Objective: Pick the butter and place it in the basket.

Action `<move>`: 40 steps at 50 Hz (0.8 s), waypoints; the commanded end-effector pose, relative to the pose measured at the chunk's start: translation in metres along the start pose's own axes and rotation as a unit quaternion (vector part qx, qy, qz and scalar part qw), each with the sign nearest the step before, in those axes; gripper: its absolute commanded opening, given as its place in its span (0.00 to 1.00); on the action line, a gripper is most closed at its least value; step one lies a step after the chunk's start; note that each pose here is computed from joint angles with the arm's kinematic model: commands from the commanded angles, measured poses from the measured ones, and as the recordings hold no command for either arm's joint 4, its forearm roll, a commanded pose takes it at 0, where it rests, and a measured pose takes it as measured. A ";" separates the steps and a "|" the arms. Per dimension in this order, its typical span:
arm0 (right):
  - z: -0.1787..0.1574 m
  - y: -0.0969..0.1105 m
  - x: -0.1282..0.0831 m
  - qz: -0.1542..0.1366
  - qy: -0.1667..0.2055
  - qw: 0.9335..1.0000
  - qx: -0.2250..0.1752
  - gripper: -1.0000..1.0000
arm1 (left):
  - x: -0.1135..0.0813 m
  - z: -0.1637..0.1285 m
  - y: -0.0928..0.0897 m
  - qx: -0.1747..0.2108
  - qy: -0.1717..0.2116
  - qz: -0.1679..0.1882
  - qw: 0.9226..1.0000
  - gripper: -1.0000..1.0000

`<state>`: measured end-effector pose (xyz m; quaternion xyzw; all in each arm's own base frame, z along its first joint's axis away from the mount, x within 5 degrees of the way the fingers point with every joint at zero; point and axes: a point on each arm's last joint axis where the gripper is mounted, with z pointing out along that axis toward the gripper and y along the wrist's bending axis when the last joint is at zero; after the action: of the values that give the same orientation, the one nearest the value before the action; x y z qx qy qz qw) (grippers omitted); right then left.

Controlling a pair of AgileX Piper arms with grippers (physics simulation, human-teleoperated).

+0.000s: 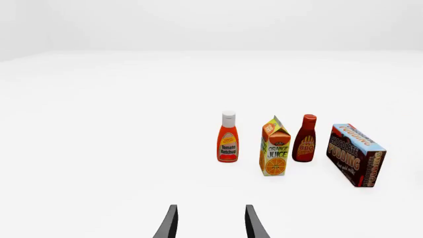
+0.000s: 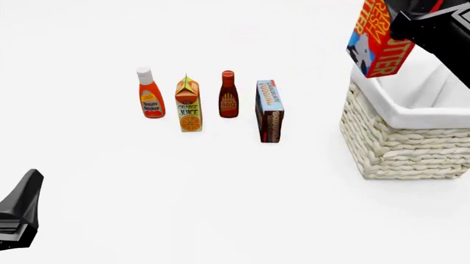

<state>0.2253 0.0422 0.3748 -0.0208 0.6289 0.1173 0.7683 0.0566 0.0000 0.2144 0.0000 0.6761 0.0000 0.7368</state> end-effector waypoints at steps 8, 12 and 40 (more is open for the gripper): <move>-0.003 -0.012 -0.005 0.013 -0.021 0.999 0.025 0.00 | 0.000 0.000 0.000 0.000 0.000 0.000 1.000 1.00; -0.005 -0.015 -0.004 0.014 -0.022 0.999 0.031 0.00 | 0.000 0.000 0.000 0.000 0.000 0.000 1.000 1.00; -0.010 -0.029 0.002 0.017 -0.025 0.998 0.059 0.00 | 0.000 0.000 0.000 0.000 0.000 0.000 1.000 1.00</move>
<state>0.2221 0.0169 0.3619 0.0260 0.6279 0.0905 0.7726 0.0566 0.0000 0.2144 0.0000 0.6761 0.0000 0.7368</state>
